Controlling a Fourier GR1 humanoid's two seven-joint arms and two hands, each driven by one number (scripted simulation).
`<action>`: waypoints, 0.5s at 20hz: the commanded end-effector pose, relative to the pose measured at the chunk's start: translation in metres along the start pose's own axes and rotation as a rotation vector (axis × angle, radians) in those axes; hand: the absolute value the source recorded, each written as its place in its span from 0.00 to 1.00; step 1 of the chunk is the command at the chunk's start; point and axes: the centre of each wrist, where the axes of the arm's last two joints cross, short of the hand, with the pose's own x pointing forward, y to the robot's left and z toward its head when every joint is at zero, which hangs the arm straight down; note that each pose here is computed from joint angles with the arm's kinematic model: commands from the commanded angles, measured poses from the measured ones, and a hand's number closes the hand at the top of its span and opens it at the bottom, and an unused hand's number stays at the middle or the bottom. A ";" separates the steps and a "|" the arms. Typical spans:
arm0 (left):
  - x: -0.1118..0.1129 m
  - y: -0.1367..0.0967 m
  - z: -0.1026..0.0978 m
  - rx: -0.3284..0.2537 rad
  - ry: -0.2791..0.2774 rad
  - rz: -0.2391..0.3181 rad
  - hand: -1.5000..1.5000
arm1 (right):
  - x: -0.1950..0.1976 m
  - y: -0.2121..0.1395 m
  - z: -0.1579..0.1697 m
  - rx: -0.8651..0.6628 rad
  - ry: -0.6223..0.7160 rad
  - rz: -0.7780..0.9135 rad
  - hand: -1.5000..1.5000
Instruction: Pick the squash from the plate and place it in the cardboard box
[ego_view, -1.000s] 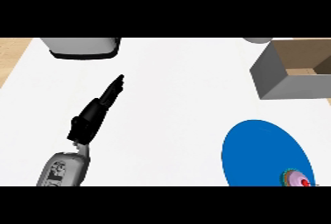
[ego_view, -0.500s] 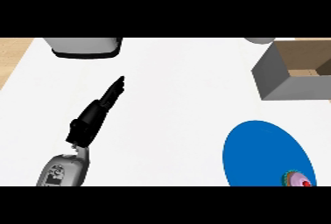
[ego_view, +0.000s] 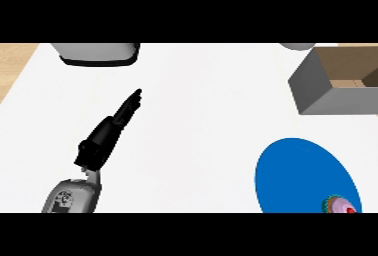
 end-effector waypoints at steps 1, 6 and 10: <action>0.005 -0.007 -0.012 -0.013 -0.004 -0.002 0.50 | -0.004 0.027 -0.025 0.014 -0.005 0.075 1.00; 0.008 -0.003 -0.006 0.001 -0.002 0.000 0.50 | -0.017 0.060 -0.033 0.063 0.014 0.110 1.00; -0.004 0.005 -0.009 -0.006 -0.026 -0.003 0.50 | -0.038 0.081 -0.034 0.100 0.113 0.021 1.00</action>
